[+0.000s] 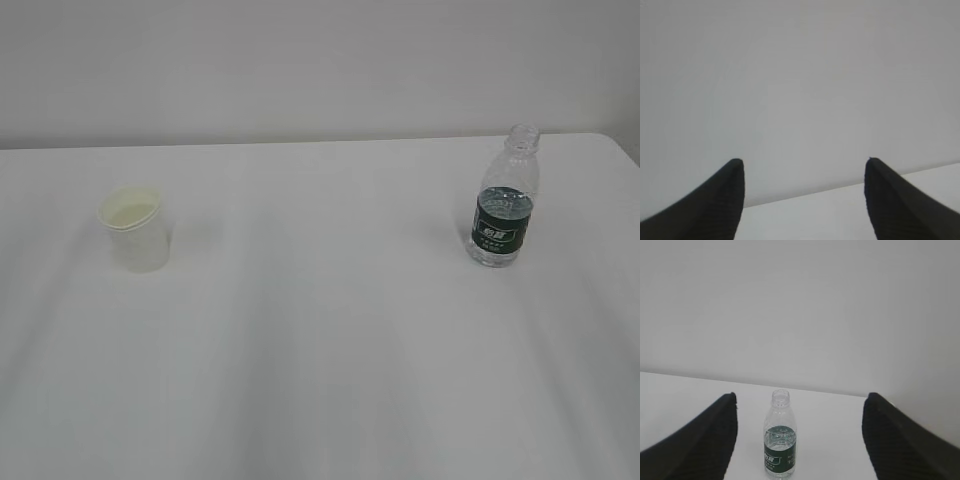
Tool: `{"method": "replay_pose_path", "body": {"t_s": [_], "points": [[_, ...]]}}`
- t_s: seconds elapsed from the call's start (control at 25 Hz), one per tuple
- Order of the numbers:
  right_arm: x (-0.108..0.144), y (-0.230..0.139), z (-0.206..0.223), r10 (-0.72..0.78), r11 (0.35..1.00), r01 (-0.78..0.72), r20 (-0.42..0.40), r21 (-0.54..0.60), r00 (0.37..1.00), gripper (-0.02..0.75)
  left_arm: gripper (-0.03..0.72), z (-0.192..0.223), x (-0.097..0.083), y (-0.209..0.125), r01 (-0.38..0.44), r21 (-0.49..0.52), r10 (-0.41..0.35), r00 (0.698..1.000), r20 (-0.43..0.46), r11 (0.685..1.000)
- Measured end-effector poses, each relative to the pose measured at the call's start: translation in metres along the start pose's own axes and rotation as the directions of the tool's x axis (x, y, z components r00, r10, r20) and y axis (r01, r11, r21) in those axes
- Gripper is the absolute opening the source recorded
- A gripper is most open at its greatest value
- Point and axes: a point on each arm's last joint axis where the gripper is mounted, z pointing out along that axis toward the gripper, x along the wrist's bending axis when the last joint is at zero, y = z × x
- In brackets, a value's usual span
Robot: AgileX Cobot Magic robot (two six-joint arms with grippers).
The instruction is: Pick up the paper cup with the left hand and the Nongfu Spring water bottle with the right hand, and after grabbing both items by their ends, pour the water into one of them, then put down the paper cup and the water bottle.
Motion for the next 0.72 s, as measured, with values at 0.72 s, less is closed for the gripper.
{"method": "replay_pose_path", "body": {"t_s": [0.72], "points": [[-0.007, 0.002, -0.07, 0.017, 0.99, -0.023, 0.042, 0.136, 0.999, 0.59, 0.515, -0.067, 0.002, -0.004, 0.004, 0.097, -0.001, 1.0, -0.025, 0.995]]}}
